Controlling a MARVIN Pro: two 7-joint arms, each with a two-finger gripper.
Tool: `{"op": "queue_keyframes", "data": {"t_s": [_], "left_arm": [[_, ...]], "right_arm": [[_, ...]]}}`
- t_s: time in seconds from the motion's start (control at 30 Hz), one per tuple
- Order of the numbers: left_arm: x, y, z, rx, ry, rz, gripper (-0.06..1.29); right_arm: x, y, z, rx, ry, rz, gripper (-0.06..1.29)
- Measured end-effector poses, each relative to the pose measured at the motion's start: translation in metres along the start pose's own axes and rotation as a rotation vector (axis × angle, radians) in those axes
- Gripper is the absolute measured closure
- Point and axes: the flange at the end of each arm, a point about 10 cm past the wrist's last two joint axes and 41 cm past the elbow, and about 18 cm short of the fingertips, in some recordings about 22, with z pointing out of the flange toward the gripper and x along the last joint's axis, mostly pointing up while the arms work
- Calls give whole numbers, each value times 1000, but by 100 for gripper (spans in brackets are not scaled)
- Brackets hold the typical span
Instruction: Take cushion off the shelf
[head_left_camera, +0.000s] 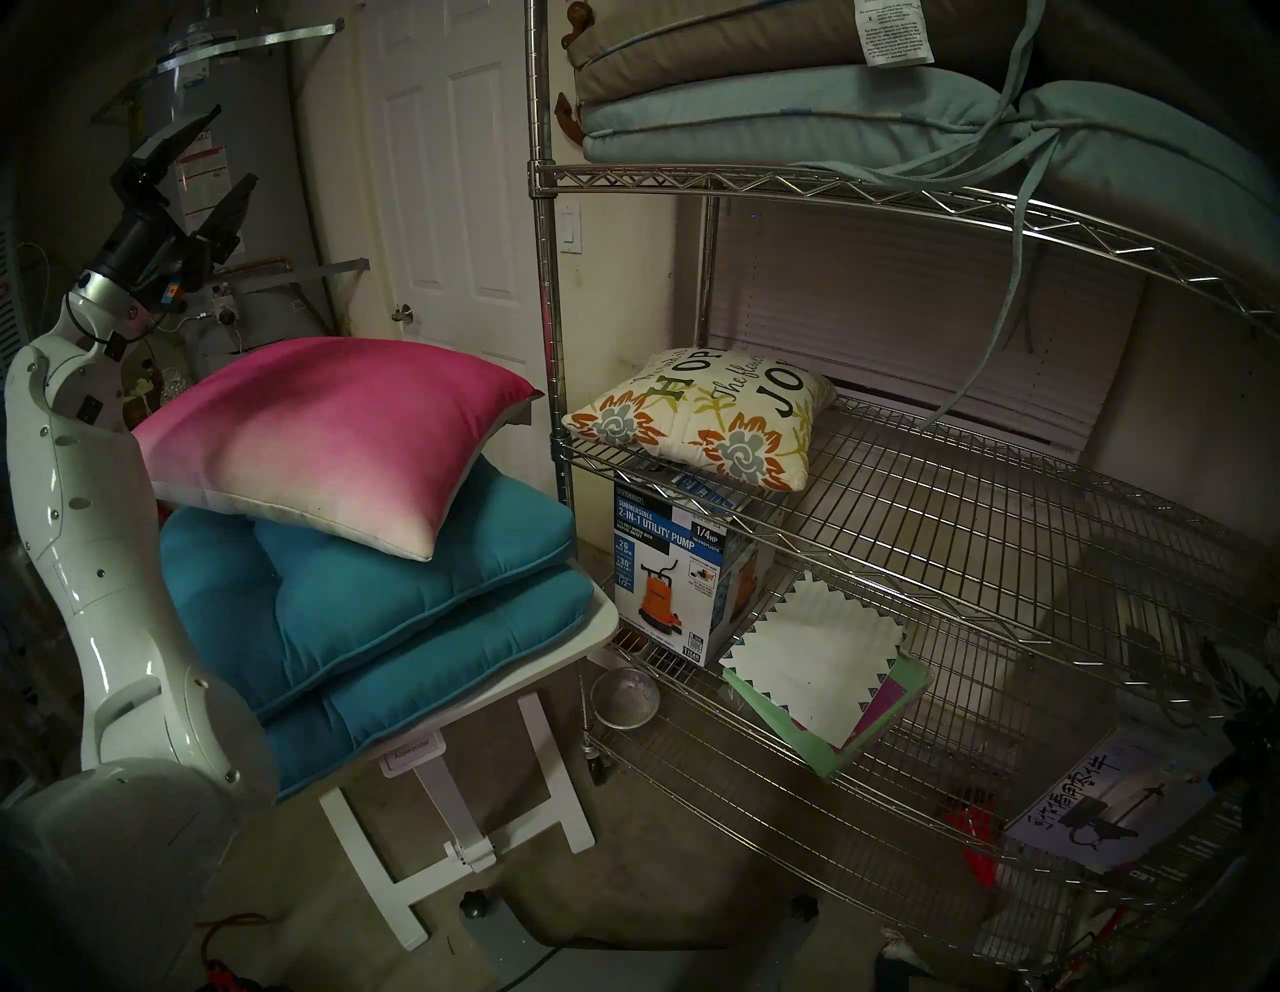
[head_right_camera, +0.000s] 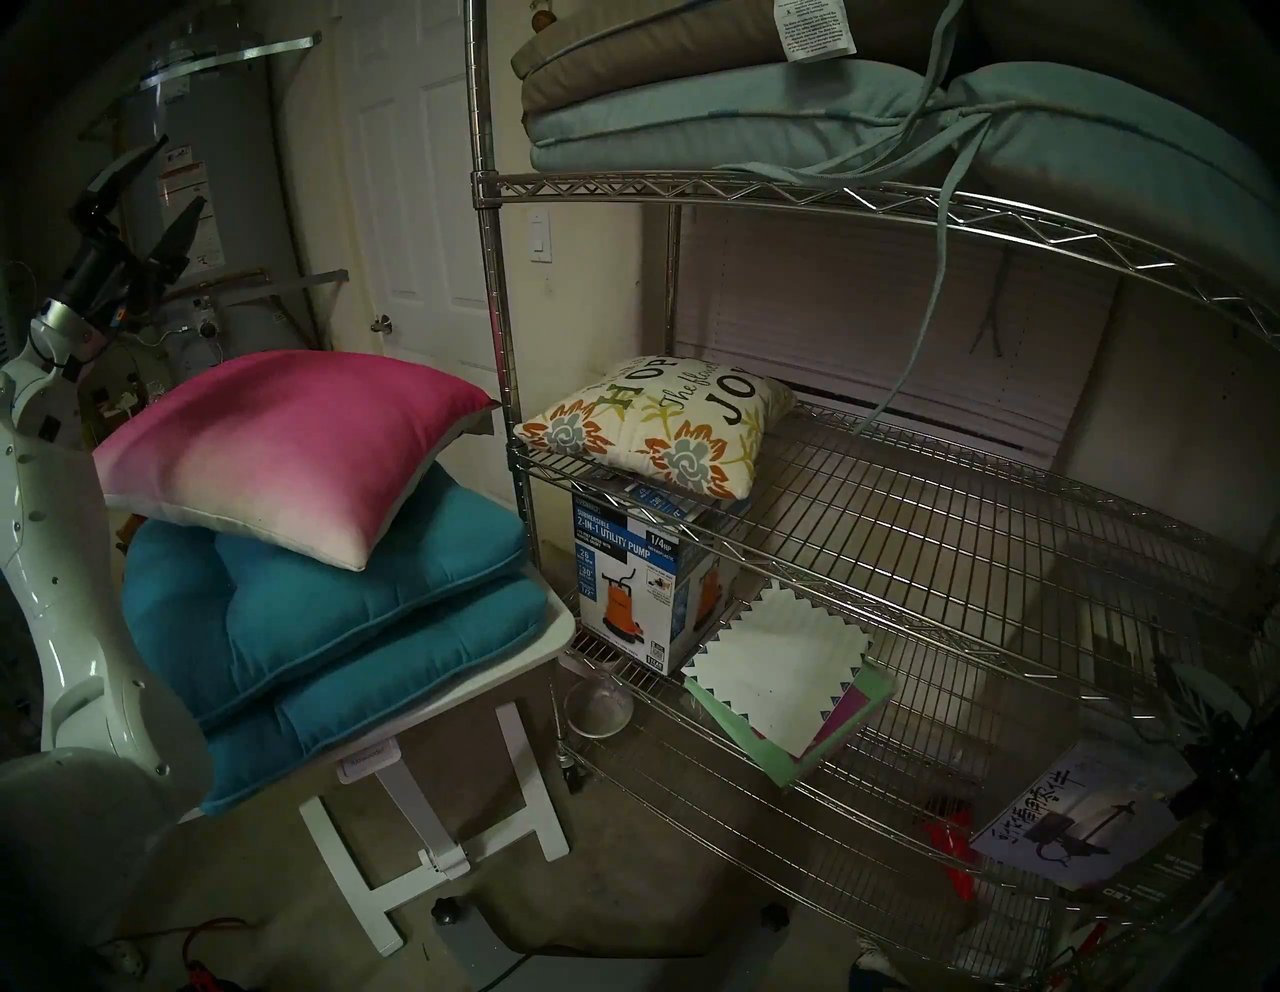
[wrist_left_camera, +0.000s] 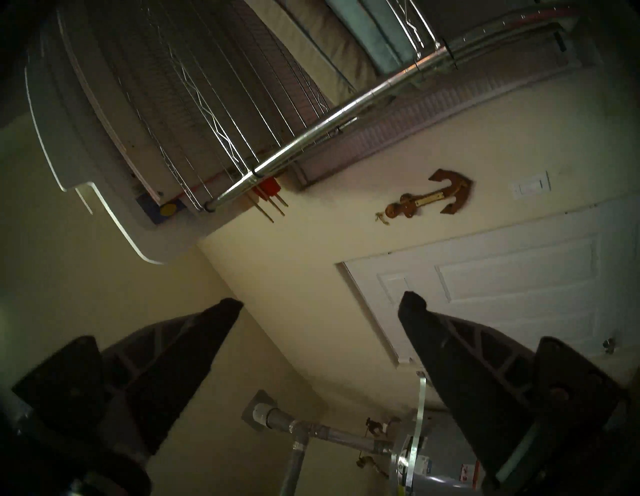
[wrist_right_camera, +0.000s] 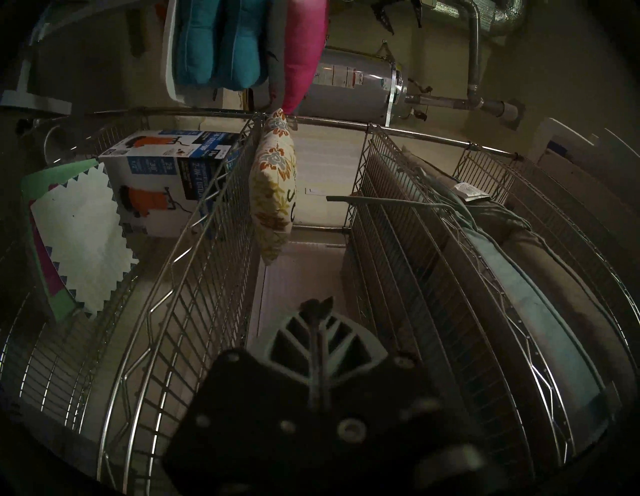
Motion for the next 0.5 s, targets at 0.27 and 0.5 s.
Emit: {"op": "queue_keyframes", "data": {"t_s": [0.27, 0.5], "left_arm": [[32, -1, -15, 31, 23, -21, -4], [55, 2, -32, 20, 7, -48, -4]], "right_arm": [[-5, 17, 10, -43, 38, -42, 125], [-8, 25, 16, -70, 60, -60, 125]]}}
